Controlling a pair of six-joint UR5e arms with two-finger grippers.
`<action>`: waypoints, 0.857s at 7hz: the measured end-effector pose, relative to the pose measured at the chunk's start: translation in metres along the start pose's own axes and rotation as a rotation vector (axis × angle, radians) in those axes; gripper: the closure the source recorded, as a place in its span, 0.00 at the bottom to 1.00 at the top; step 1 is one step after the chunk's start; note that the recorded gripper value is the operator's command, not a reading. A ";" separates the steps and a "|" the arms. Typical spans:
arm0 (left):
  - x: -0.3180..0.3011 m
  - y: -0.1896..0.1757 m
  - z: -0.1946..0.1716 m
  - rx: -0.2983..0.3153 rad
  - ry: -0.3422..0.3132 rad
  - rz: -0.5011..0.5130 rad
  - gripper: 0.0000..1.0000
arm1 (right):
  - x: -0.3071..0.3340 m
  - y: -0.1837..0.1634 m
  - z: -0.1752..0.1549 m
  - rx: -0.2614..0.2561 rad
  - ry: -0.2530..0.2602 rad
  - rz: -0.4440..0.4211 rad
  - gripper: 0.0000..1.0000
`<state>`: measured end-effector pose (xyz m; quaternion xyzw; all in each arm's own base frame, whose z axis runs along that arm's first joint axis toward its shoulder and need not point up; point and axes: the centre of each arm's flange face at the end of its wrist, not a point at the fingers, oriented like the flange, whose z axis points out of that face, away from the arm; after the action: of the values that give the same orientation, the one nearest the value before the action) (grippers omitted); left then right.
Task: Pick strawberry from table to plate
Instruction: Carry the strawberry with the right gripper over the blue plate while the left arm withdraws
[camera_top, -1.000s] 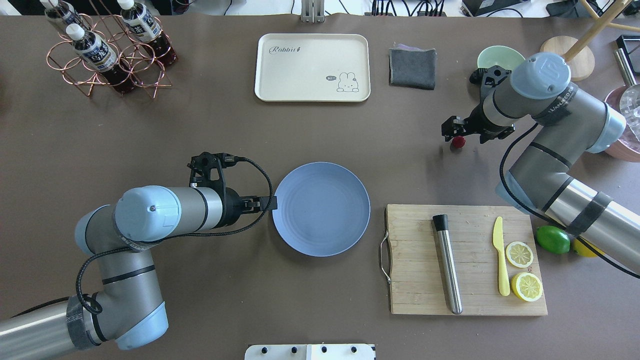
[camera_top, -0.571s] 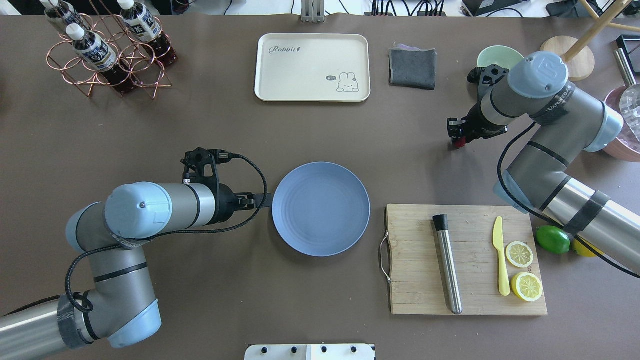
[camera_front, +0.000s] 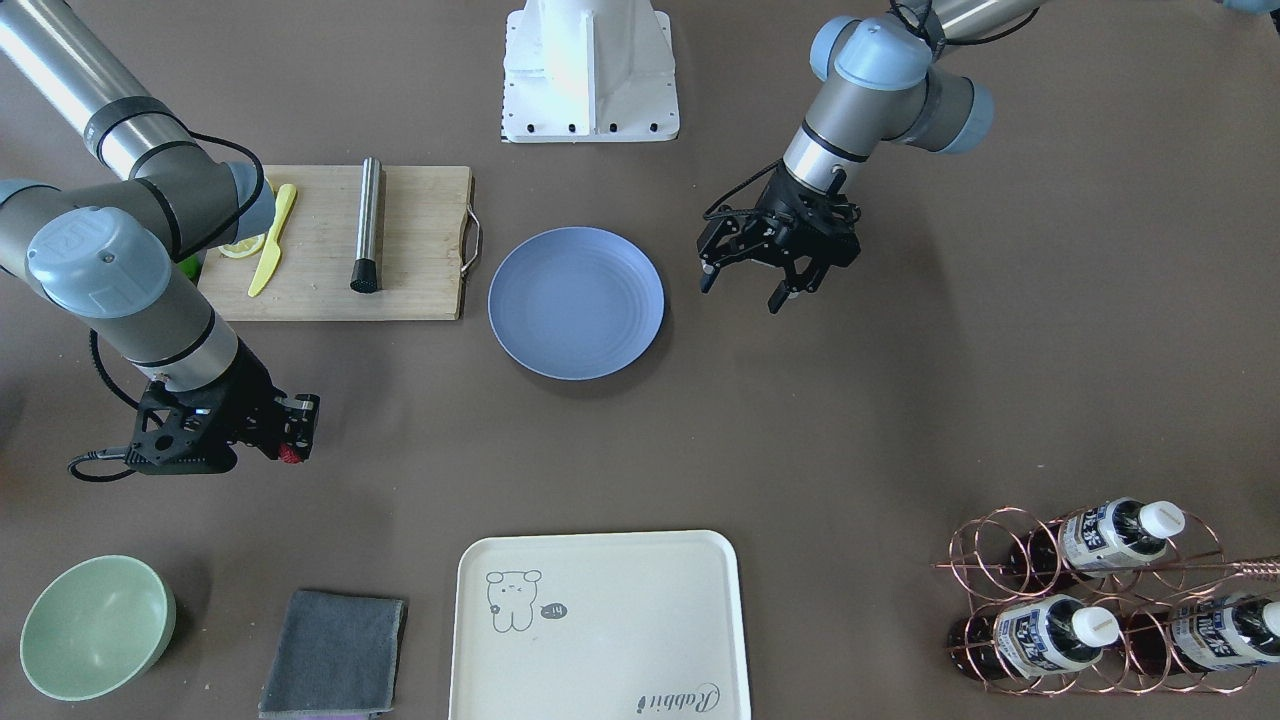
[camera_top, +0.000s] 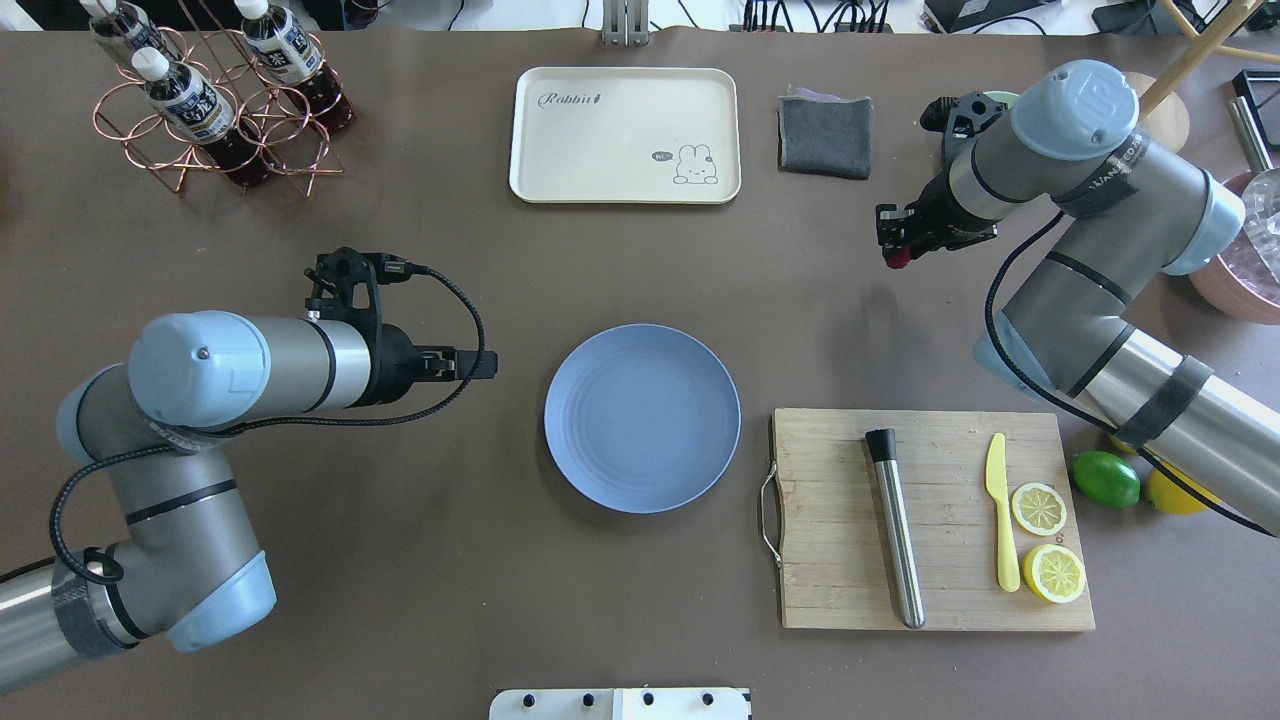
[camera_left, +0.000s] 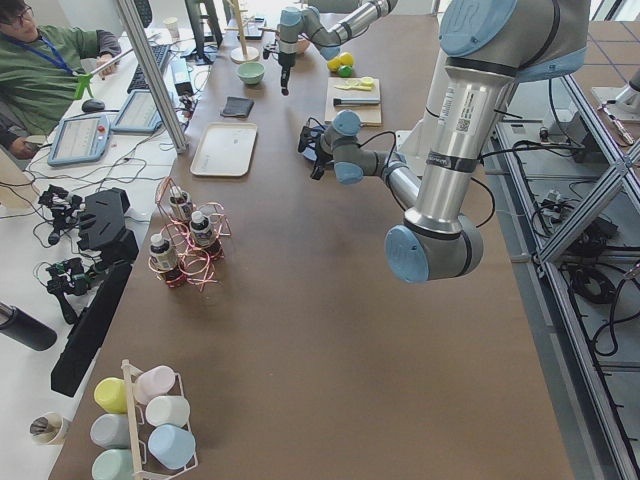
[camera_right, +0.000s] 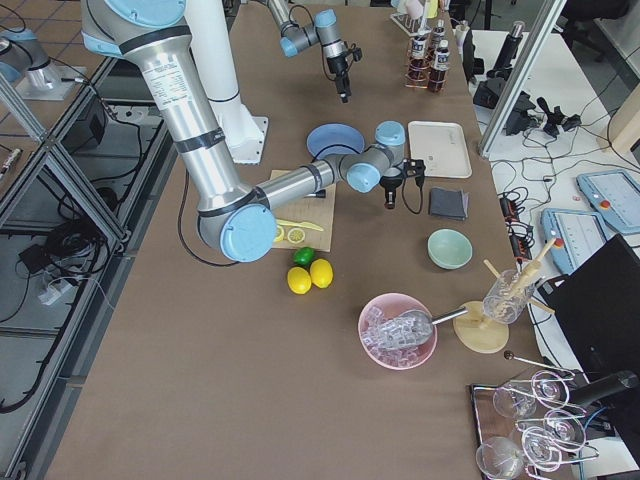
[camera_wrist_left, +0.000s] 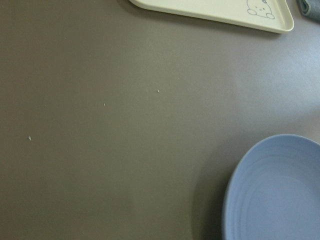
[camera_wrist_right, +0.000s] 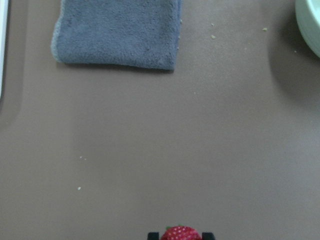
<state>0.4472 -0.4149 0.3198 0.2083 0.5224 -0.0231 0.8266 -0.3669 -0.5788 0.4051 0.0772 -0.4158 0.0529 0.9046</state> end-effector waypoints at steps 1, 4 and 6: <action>-0.022 -0.019 -0.008 0.016 -0.033 0.060 0.02 | -0.011 0.003 -0.009 0.005 -0.017 -0.005 1.00; -0.079 -0.061 -0.053 0.064 -0.089 0.207 0.02 | -0.086 0.034 -0.027 -0.001 -0.046 0.013 1.00; -0.125 -0.072 -0.084 0.111 -0.119 0.223 0.02 | -0.142 0.079 -0.036 0.018 -0.071 -0.004 1.00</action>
<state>0.3002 -0.4723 0.3752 0.3087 0.4439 0.0276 0.8408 -0.4450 -0.4990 0.2817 0.0880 -0.4469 0.0519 0.8887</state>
